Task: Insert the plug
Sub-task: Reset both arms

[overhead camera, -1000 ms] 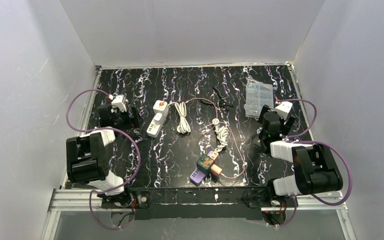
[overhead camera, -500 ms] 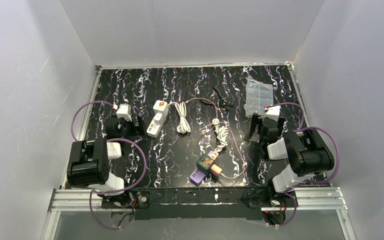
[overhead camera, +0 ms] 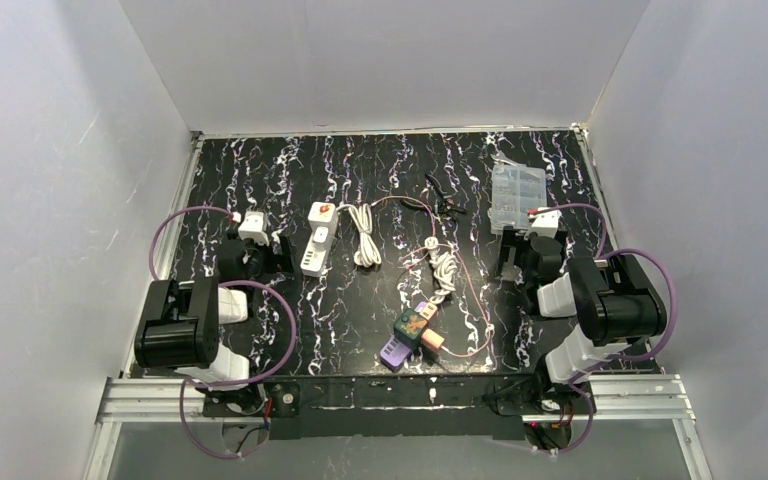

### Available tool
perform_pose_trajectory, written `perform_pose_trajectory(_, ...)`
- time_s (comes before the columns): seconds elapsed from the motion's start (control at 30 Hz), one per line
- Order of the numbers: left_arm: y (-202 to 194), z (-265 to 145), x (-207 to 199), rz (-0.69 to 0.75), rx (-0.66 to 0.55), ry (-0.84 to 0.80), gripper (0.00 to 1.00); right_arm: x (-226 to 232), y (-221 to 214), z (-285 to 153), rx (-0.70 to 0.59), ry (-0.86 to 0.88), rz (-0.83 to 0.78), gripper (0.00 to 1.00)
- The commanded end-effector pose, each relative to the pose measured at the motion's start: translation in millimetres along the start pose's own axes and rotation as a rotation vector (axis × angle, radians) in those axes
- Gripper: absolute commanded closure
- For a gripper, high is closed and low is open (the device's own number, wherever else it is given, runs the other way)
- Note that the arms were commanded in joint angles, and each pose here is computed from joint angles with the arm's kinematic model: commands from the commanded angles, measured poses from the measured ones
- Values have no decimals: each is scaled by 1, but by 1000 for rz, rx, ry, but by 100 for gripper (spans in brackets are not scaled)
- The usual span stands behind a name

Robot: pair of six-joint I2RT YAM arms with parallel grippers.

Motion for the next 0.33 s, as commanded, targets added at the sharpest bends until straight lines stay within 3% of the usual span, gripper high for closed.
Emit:
perform_pose_trajectory(0.0, 14, 2, 9, 28, -47, 37, 2, 6, 20, 3, -89, 29, 7, 2)
perform_pose_trajectory(0.3, 14, 3, 9, 28, -45, 38, 2, 6, 21, 3, -91, 30, 8, 2)
Point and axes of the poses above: each gripper's point midway between its finger pads, its own z axis out along the fingers, its own x axis along the line the jaws close on, y = z × x, the point moved 5 cm from there along -z, back along the fingers, and after that the axes turned 15 degrees about z, right-handed, at the moved point
